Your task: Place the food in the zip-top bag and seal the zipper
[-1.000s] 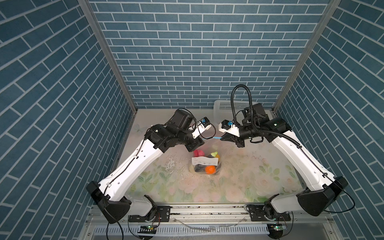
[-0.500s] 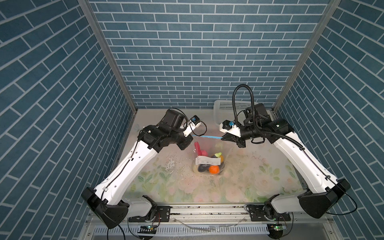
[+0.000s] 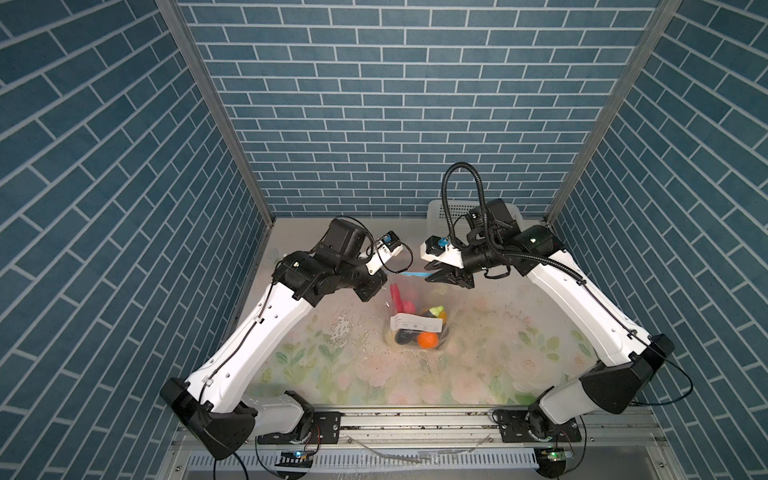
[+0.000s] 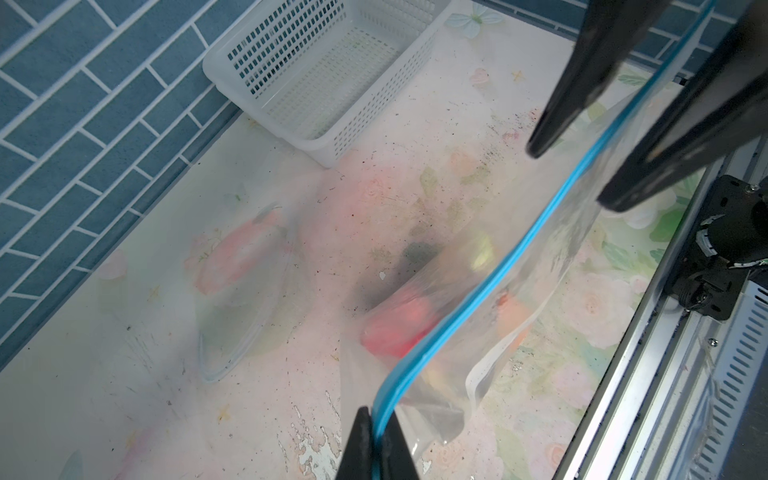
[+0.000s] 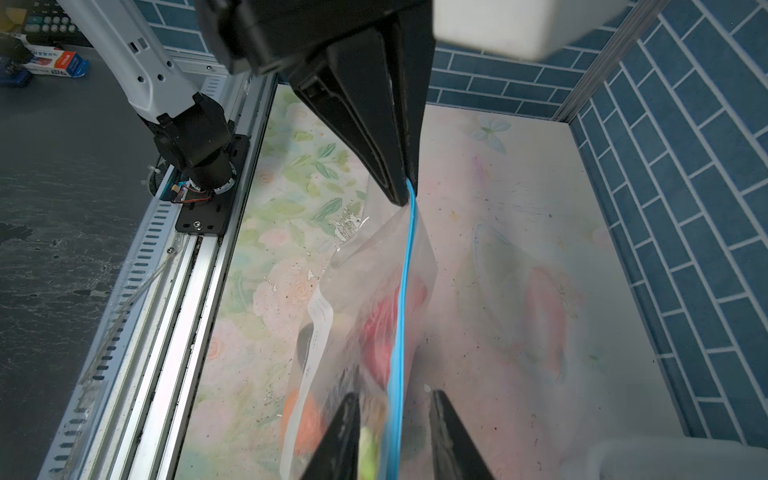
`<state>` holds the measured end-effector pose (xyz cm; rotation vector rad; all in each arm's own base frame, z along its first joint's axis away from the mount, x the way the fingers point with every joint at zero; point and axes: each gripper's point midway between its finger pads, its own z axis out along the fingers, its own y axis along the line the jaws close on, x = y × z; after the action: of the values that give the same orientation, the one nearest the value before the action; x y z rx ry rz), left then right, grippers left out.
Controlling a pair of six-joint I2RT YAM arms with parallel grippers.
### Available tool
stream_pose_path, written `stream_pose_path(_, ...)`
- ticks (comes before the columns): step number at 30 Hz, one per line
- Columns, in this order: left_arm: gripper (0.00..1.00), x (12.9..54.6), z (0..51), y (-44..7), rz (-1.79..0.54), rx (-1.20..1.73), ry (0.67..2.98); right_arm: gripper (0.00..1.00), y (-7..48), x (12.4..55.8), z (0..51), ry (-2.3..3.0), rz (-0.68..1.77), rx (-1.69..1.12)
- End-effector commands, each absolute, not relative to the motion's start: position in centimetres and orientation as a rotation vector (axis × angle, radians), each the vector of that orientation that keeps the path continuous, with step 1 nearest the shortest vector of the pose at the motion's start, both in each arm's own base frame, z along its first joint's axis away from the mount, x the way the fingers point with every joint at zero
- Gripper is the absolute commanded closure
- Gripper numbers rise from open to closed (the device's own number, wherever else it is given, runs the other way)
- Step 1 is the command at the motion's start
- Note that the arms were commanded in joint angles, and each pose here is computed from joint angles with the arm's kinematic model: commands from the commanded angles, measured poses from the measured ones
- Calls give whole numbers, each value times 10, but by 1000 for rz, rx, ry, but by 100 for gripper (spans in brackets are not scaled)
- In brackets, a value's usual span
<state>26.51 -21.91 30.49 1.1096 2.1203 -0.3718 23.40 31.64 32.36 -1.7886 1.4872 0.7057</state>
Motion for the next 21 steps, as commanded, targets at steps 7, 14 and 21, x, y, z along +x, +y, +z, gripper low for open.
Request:
stream_pose_path(7,92,262,323,-220,-410,1082,2061,78,333,219,327,1403,760,-1889)
stream_pose_path(14,87,263,325,-221,-414,1069,2057,100,332,218,327,1420,759,-1888)
stream_pose_path(21,41,265,337,-219,-414,1011,2003,100,330,222,332,1515,754,-1805)
